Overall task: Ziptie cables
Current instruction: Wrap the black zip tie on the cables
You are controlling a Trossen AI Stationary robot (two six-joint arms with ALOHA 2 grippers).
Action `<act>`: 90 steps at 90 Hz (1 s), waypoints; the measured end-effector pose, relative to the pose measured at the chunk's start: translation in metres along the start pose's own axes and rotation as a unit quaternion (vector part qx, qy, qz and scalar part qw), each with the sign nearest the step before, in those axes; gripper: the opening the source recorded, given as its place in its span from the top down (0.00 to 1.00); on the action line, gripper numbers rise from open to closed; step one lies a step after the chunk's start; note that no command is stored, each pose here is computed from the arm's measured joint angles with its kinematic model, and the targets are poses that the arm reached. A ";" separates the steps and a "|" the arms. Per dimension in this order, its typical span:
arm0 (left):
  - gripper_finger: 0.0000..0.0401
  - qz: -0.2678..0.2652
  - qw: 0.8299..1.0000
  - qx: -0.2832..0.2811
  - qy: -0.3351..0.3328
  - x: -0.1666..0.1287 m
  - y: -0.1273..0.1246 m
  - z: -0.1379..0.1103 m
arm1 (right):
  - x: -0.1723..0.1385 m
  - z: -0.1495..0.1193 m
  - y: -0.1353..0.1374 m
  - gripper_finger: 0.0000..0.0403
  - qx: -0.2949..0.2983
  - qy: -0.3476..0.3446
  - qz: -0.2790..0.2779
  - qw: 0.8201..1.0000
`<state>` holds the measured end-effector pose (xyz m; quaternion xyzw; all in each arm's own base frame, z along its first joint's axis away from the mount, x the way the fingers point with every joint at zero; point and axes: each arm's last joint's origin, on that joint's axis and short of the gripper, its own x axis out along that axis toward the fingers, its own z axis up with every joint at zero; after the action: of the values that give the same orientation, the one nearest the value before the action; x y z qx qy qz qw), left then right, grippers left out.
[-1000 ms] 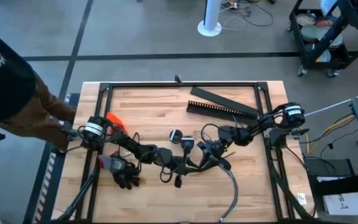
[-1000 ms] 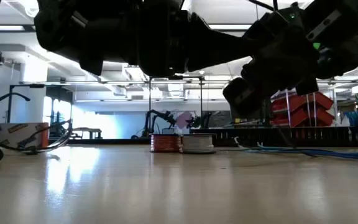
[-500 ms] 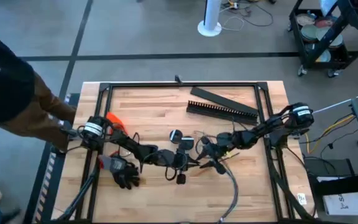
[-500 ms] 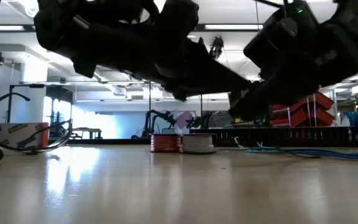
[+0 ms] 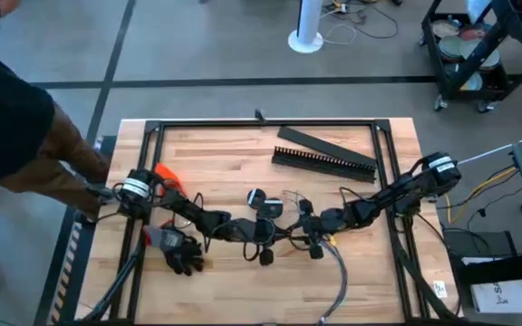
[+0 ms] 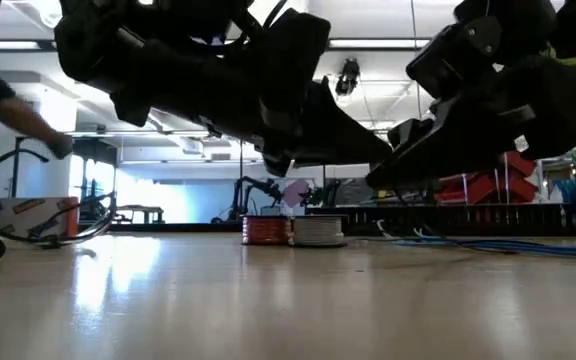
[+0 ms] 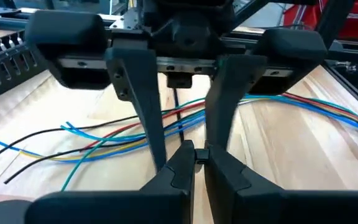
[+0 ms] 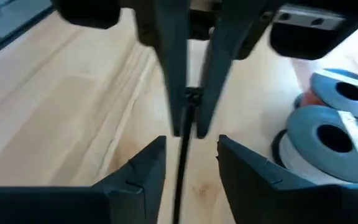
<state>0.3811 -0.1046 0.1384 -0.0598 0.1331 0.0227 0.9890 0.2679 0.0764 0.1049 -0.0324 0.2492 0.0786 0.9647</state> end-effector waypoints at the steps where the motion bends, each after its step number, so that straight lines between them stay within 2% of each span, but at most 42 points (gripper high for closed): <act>1: 0.98 0.000 1.000 0.000 0.000 0.000 0.000 0.000 | 0.000 0.000 0.000 0.74 0.001 0.000 -0.001 1.000; 23: 0.98 0.011 1.000 -0.004 0.004 0.000 0.001 -0.001 | 0.000 0.000 0.000 0.83 0.014 0.001 -0.008 1.000; 33: 0.98 0.012 1.000 -0.005 0.004 0.000 0.001 -0.001 | 0.000 0.000 0.001 0.82 0.022 0.000 -0.010 1.000; 52: 0.98 0.014 1.000 -0.005 0.004 0.000 0.001 -0.001 | -0.002 -0.001 0.008 0.73 0.027 -0.005 -0.056 0.998; 64: 0.98 0.015 1.000 -0.006 0.003 0.000 0.002 -0.001 | -0.002 -0.001 0.010 0.70 0.046 -0.006 -0.062 0.997; 74: 0.98 0.023 1.000 -0.006 0.003 0.000 0.002 -0.001 | -0.001 -0.004 0.011 0.71 0.059 0.000 -0.062 0.996; 90: 0.98 0.026 1.000 -0.005 0.002 0.000 0.003 -0.001 | 0.005 -0.009 0.020 0.78 0.036 0.001 -0.090 0.995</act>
<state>0.3809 -0.1021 0.1370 -0.0616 0.1366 0.0494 0.9875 0.2646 0.0960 0.0943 -0.0194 0.2485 -0.0174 0.9683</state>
